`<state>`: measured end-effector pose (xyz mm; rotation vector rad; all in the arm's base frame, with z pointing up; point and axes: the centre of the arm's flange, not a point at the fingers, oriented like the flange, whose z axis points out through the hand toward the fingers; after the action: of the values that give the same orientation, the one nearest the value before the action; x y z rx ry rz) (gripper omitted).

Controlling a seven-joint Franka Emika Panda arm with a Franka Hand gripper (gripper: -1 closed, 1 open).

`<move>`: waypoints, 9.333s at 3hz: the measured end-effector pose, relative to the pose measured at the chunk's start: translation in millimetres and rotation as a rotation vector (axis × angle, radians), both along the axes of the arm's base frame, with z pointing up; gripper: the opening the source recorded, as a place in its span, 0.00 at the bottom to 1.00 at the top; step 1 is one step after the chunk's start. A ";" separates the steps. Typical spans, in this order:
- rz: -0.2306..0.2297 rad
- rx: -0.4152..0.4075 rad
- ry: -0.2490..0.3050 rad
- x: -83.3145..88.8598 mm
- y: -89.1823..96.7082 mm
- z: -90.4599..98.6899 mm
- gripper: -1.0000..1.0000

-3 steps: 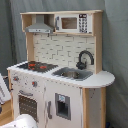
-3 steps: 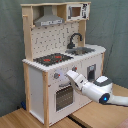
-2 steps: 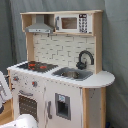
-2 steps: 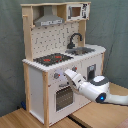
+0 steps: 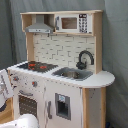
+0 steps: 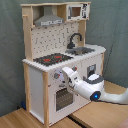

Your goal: Play with the kitchen

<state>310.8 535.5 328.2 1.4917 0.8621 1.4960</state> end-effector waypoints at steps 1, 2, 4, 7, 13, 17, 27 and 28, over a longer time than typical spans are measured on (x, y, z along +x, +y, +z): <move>0.008 -0.005 -0.009 18.0 12.5 1.2 1.00; 0.006 -0.104 -0.033 24.7 11.4 -3.2 1.00; -0.008 -0.191 -0.036 35.2 9.2 -7.6 0.00; -0.024 -0.438 -0.005 34.4 10.9 -4.0 0.00; -0.079 -1.114 0.050 34.5 13.1 -2.9 0.00; -0.085 -1.315 0.077 34.7 13.3 -2.0 1.00; -0.067 -0.740 0.054 -161.1 1.1 29.8 1.00; -0.078 -0.643 0.021 -162.3 -11.9 22.4 1.00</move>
<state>148.5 523.6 350.6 1.0444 1.1478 1.0062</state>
